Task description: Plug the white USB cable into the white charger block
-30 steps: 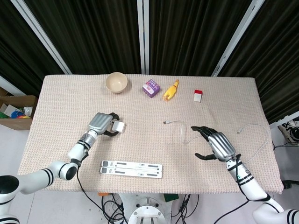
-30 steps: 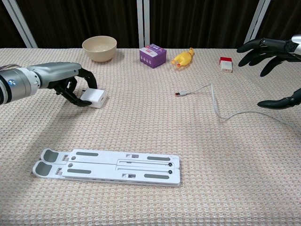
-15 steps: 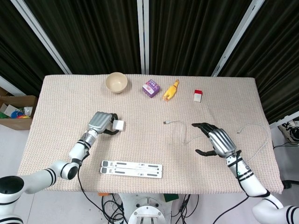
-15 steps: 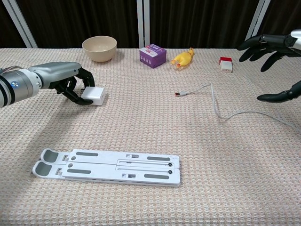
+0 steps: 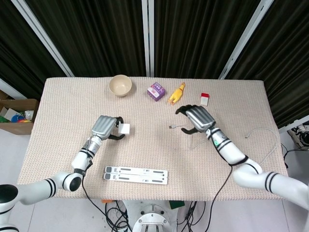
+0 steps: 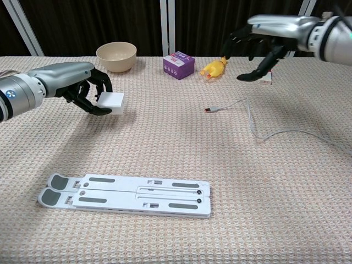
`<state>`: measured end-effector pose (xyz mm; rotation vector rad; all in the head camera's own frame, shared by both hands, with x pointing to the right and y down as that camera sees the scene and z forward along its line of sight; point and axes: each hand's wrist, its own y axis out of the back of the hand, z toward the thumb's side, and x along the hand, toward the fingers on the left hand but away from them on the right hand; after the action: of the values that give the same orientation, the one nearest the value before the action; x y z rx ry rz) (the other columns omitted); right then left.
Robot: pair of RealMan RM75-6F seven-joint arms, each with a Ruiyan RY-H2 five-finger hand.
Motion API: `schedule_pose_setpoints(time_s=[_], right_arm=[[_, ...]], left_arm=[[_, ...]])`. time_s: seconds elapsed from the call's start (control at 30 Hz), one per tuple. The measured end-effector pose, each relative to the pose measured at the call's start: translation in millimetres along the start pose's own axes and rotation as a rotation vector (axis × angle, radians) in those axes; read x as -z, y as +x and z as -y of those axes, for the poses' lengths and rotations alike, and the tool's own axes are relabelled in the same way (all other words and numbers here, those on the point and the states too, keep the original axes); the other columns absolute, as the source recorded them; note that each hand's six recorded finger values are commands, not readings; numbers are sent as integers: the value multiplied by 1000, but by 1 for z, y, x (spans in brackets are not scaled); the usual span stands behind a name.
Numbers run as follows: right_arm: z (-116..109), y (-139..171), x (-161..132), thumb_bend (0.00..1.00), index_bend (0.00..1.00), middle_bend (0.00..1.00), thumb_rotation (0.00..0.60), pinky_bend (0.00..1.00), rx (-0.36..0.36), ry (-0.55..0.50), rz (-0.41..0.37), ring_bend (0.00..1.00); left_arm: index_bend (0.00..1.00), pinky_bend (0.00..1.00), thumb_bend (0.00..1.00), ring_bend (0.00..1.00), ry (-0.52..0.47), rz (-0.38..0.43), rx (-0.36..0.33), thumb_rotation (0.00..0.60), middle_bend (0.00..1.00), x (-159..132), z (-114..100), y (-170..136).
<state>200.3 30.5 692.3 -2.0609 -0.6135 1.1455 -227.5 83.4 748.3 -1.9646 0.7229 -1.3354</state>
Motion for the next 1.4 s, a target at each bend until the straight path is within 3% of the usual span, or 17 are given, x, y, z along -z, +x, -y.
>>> schedule_pose_setpoints(time_s=[0.2,0.3,0.57,0.8,1.4], right_arm=[[20,-55,-23,302,409,293,600,358,-63,143,4,230],[37,-68,-30,302,445,293,600,357,-94,200,7,229],[65,-66,-19,319,487,307,600,352,-132,260,39,224],[73,-64,-9,338,493,246,600,289,-137,294,51,174],[86,-68,-4,380,546,257,600,257,-137,311,53,169]], left_arm=[[517,724,220,707,-13,-6,-27,461,506,-5,-2,0],[517,724,220,705,-19,-5,-28,463,497,-7,-1,1],[517,724,220,703,-33,-6,-11,458,480,-5,5,0],[516,724,220,702,-37,-7,1,459,469,-4,9,0],[515,723,221,702,-52,-19,9,459,452,1,11,-1]])
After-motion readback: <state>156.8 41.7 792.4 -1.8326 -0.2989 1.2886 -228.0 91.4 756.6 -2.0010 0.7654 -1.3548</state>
